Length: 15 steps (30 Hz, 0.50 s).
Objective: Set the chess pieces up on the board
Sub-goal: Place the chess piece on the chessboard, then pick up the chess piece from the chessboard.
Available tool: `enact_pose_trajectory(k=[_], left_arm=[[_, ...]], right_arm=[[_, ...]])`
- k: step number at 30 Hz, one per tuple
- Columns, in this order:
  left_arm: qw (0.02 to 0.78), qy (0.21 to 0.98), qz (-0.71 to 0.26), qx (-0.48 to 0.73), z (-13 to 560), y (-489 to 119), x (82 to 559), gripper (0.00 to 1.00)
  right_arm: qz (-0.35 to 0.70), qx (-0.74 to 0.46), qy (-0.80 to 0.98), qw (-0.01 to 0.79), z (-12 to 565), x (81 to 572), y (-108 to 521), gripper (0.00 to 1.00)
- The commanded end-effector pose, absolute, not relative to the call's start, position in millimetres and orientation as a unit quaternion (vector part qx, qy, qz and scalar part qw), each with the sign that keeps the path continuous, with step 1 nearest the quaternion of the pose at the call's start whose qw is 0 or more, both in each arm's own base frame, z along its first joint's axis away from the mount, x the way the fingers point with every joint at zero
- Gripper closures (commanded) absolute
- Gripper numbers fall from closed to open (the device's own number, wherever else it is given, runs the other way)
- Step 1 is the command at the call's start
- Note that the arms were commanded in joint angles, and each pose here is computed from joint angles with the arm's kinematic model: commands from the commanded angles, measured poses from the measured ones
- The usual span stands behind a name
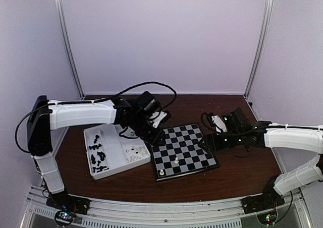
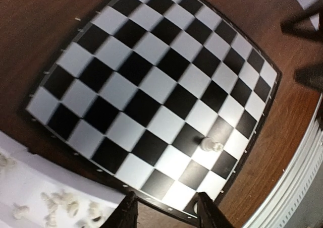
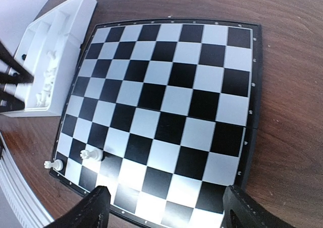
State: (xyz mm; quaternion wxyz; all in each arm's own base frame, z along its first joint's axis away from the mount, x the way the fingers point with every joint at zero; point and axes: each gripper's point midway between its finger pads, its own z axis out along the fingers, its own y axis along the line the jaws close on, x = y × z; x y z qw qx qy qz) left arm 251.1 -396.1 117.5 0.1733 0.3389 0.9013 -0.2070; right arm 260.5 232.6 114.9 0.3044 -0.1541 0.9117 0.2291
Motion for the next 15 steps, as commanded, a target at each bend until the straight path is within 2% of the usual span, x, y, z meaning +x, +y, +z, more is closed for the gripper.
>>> enact_pose_trajectory(k=[1,9,15], left_arm=[[0.234,0.903,-0.235,0.275,144,-371,289,0.6],[0.268,0.919,-0.19,0.216,145,-307,313,0.61],[0.274,0.925,-0.164,0.206,140,-282,315,0.62]], right_arm=[[0.224,-0.208,0.897,0.318,130,256,261,0.2],[0.175,-0.271,0.897,0.301,115,245,308,0.25],[0.149,-0.311,0.896,0.28,98,240,338,0.33]])
